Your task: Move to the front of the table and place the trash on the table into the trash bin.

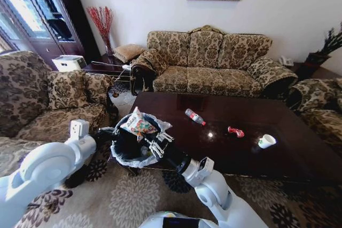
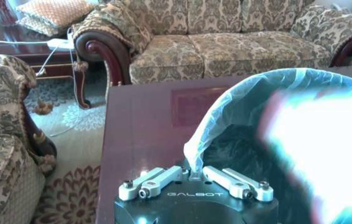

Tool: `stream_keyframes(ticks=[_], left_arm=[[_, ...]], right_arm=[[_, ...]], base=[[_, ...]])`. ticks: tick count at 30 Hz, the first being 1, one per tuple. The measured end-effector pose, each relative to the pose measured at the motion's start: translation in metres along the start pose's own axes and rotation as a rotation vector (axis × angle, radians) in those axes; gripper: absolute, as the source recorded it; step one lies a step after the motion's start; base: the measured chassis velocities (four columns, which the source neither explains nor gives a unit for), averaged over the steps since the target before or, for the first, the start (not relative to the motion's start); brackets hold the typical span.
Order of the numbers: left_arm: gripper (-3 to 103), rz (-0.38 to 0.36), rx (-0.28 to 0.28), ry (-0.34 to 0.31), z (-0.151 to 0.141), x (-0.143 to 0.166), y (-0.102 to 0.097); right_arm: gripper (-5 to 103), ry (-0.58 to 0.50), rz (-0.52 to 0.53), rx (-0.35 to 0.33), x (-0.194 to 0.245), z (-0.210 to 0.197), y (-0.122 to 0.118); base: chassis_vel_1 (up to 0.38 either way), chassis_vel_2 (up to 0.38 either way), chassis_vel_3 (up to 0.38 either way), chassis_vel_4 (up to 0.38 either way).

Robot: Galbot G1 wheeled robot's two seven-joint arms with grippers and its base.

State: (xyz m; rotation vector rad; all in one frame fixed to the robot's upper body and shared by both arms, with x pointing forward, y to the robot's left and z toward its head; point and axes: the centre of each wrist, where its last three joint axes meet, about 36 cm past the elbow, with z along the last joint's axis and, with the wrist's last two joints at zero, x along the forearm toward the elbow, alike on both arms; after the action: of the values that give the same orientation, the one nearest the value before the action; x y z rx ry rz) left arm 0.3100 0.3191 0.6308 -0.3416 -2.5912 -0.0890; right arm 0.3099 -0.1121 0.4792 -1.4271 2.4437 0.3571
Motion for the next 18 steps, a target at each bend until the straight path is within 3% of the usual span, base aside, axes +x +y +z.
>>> stream_keyframes(ticks=[4, 7, 10, 13, 14, 17, 18], left_arm=[[0, 0.005, 0.000, -0.001, 0.000, 0.002, -0.003], [0, 0.006, 0.001, 0.004, 0.001, 0.003, -0.004], [0, -0.001, -0.001, 0.013, 0.001, 0.002, -0.003], [0, -0.040, -0.009, 0.032, -0.002, -0.001, 0.005], [0, -0.040, -0.009, 0.032, -0.002, -0.001, 0.005], [0, -0.106, 0.007, 0.027, -0.004, -0.006, 0.019], [0, -0.135, 0.022, 0.020, -0.003, -0.009, 0.025]], right_arm=[[44, -0.002, 0.002, 0.000, 0.000, 0.000, 0.000], [60, -0.009, 0.005, 0.001, 0.001, -0.001, 0.001], [65, -0.035, 0.002, 0.002, 0.002, -0.005, 0.003], [82, -0.122, 0.034, 0.009, 0.003, -0.036, 0.006], [82, -0.122, 0.034, 0.009, 0.003, -0.036, 0.006], [97, -0.161, 0.173, 0.054, 0.008, -0.065, 0.001], [97, -0.149, 0.245, 0.073, 0.011, -0.068, -0.005]], base=[[0.000, 0.000, 0.000, 0.000], [0.000, 0.000, 0.000, 0.000], [0.000, 0.000, 0.000, 0.000], [0.000, 0.000, 0.000, 0.000], [0.000, 0.000, 0.000, 0.000], [0.000, 0.000, 0.000, 0.000], [0.000, 0.000, 0.000, 0.000]])
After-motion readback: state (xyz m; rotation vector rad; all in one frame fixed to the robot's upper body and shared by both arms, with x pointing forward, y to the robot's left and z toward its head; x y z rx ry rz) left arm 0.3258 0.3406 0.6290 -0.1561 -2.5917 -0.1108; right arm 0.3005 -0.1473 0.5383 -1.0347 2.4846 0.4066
